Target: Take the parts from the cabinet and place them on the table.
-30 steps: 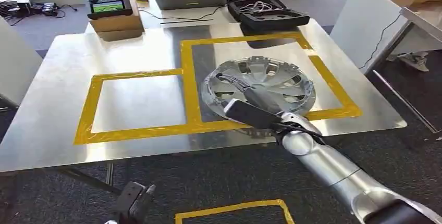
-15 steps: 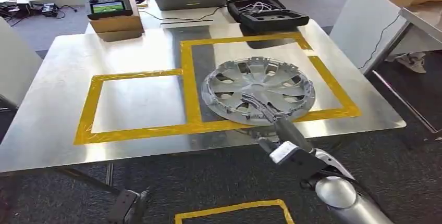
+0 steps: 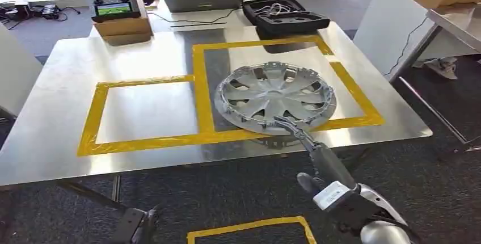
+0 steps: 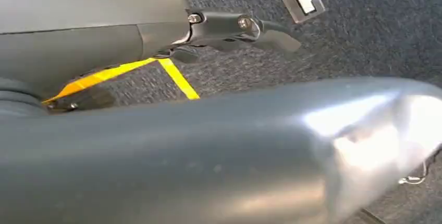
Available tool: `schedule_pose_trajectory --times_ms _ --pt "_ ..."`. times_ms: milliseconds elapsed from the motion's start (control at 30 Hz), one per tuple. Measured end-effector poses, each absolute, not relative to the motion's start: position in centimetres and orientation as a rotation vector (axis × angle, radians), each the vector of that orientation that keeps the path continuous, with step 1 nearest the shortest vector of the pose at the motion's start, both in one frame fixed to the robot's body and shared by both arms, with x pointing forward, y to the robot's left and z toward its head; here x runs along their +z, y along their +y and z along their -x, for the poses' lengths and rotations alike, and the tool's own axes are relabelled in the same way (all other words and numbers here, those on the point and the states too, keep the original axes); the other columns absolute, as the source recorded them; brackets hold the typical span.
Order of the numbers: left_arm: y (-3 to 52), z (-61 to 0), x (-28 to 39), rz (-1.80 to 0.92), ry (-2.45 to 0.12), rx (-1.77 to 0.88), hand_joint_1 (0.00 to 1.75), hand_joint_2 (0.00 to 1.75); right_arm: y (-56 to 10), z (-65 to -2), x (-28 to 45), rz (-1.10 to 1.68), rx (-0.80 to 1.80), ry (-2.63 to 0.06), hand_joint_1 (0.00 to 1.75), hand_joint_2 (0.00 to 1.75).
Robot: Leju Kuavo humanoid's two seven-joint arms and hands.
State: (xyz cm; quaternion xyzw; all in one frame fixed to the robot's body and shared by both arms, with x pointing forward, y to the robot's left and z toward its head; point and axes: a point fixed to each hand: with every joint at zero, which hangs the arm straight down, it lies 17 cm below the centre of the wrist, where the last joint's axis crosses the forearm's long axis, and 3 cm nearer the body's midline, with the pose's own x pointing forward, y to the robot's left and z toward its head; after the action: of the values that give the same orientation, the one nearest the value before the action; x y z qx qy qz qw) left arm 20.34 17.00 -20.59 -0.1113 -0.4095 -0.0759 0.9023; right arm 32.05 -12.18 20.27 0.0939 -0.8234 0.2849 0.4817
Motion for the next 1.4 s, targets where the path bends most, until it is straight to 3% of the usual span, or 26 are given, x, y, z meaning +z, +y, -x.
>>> schedule_pose_trajectory --times_ms 1400 --pt "17.8 -20.7 -20.6 0.213 -0.850 -0.161 0.00 0.00 -10.3 -30.5 20.7 -0.333 0.666 -1.996 0.00 0.00"
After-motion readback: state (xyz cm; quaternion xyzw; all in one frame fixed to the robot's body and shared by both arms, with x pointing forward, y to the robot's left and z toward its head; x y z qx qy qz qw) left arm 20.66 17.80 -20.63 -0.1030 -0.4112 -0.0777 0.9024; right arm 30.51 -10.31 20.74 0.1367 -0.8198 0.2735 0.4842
